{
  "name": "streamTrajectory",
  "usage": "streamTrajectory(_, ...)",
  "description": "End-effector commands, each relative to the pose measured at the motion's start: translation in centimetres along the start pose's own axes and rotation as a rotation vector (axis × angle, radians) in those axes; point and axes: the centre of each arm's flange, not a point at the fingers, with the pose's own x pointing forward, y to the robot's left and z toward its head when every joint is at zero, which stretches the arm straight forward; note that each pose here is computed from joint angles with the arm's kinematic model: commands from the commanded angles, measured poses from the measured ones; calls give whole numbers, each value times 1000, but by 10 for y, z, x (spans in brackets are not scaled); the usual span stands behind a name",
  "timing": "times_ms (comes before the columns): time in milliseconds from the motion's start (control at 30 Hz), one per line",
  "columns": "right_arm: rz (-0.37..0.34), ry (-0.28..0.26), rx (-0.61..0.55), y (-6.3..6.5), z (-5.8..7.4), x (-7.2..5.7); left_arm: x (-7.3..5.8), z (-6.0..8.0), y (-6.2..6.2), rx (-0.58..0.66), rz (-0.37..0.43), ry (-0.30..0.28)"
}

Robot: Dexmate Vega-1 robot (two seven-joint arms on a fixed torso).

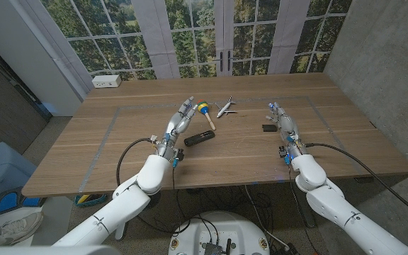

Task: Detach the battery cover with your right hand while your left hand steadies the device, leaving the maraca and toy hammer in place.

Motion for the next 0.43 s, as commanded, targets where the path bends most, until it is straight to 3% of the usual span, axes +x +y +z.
streamTrajectory(33, 15, -74, 128, 0, 2, 8, 2, -9, 20, -202, -7, -9)
streamTrajectory(433, -38, -130, 200, -9, -1, 8, 0, -20, 25, -232, 12, 41)
